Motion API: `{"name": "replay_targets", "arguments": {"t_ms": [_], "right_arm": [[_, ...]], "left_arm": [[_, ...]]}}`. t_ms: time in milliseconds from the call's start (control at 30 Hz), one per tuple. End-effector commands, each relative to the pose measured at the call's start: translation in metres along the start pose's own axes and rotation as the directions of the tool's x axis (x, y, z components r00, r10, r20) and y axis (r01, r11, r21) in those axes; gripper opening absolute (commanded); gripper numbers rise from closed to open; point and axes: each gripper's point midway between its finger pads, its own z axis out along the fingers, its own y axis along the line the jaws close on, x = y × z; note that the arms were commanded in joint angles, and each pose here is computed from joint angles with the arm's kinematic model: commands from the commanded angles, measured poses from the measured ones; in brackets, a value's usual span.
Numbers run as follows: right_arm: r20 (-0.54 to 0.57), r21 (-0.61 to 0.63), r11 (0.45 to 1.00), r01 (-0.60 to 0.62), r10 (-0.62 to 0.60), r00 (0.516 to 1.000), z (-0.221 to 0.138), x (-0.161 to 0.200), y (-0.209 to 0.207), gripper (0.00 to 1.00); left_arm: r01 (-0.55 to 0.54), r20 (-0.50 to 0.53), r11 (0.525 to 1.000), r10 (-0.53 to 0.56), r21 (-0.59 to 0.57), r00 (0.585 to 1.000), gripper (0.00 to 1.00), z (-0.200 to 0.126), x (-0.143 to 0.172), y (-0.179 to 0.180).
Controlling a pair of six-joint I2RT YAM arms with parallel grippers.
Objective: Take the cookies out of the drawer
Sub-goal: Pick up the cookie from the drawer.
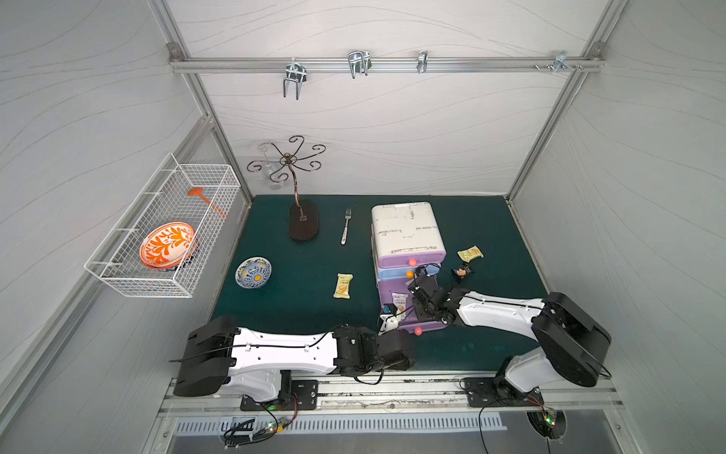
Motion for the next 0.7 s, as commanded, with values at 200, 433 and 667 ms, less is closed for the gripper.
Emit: {"name": "replay_targets", "arguments": {"t_ms": [200, 433, 667], "right_arm": [[0.02, -0.009, 1.0, -0.025, 0.025, 0.999, 0.003, -0.011, 0.004, 0.34], [0.025, -0.022, 0.999, -0.038, 0.039, 0.999, -0.001, -0.012, 0.004, 0.2], [0.032, -0.027, 0.998, -0.049, 0.05, 0.998, -0.012, -0.013, 0.004, 0.05]], "left_arm": [[-0.013, 0.034, 0.999, 0.012, 0.03, 0.999, 0.13, -0.002, -0.009, -0.014], [-0.025, 0.036, 0.999, 0.024, 0.026, 0.999, 0.14, -0.002, -0.009, -0.016], [-0.034, 0.042, 0.999, 0.033, 0.024, 0.999, 0.15, -0.002, -0.012, -0.018]]}}
